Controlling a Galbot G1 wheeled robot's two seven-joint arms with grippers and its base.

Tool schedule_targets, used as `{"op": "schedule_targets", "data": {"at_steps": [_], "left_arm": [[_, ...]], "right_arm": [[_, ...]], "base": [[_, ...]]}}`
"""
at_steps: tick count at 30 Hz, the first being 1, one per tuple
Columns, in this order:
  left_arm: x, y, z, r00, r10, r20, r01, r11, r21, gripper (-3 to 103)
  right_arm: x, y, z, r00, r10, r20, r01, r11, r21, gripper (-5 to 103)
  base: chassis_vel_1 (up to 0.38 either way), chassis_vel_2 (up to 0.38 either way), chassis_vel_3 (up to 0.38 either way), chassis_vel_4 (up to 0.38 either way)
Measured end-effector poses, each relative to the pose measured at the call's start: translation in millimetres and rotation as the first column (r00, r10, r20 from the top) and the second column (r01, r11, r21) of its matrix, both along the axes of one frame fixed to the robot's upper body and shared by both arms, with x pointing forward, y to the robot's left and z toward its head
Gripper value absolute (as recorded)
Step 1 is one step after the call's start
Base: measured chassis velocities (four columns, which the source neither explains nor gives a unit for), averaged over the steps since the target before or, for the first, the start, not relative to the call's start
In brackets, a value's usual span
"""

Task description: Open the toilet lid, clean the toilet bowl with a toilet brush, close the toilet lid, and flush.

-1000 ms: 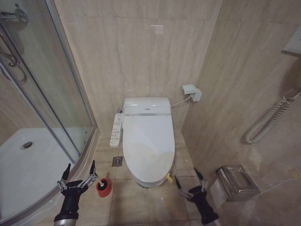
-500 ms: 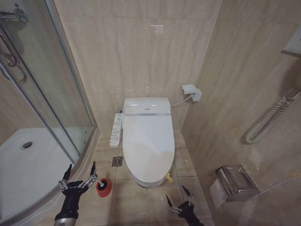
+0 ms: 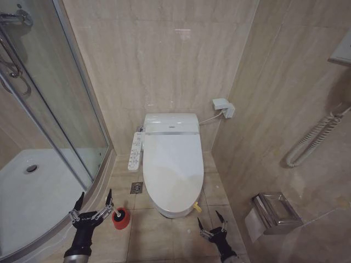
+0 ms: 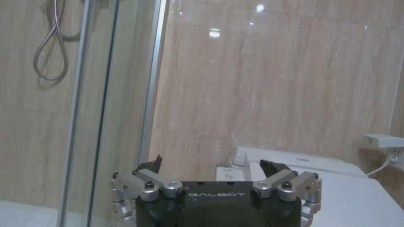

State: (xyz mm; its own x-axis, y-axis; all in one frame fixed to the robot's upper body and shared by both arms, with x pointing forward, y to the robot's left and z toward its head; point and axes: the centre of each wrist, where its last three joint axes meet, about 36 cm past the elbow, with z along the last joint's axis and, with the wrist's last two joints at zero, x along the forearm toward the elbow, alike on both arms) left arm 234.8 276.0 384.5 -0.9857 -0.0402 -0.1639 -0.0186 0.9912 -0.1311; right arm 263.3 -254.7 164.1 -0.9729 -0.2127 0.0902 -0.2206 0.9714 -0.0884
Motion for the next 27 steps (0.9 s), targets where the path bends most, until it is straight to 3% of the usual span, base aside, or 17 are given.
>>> {"op": "schedule_targets", "data": {"at_steps": [9, 19, 20, 27], "left_arm": [[-0.8, -0.8, -0.5, 1.000, 0.005, -0.002, -0.005, 1.000, -0.001, 100], [0.3, -0.1, -4.0, 1.000, 0.016, -0.012, -0.016, 1.000, -0.002, 100], [0.3, -1.1, -5.4, 1.000, 0.017, -0.015, -0.017, 1.000, -0.002, 100], [-0.1, -2.2, -5.8, 1.000, 0.019, -0.016, -0.019, 1.000, 0.000, 100]], "right_arm": [[18.0, 17.7, -5.6, 1.000, -0.019, 0.012, 0.018, 0.999, 0.041, 100], [32.7, 15.4, -15.6, 1.000, -0.019, 0.017, 0.019, 0.999, 0.026, 100], [34.8, 15.8, -16.5, 1.000, -0.020, 0.019, 0.020, 0.999, 0.029, 87], [38.2, 18.0, -21.9, 1.000, -0.022, 0.016, 0.021, 0.999, 0.036, 87]], "base": [[0.000, 0.000, 0.000, 0.000], [0.000, 0.000, 0.000, 0.000], [0.000, 0.000, 0.000, 0.000], [0.000, 0.000, 0.000, 0.000]]}}
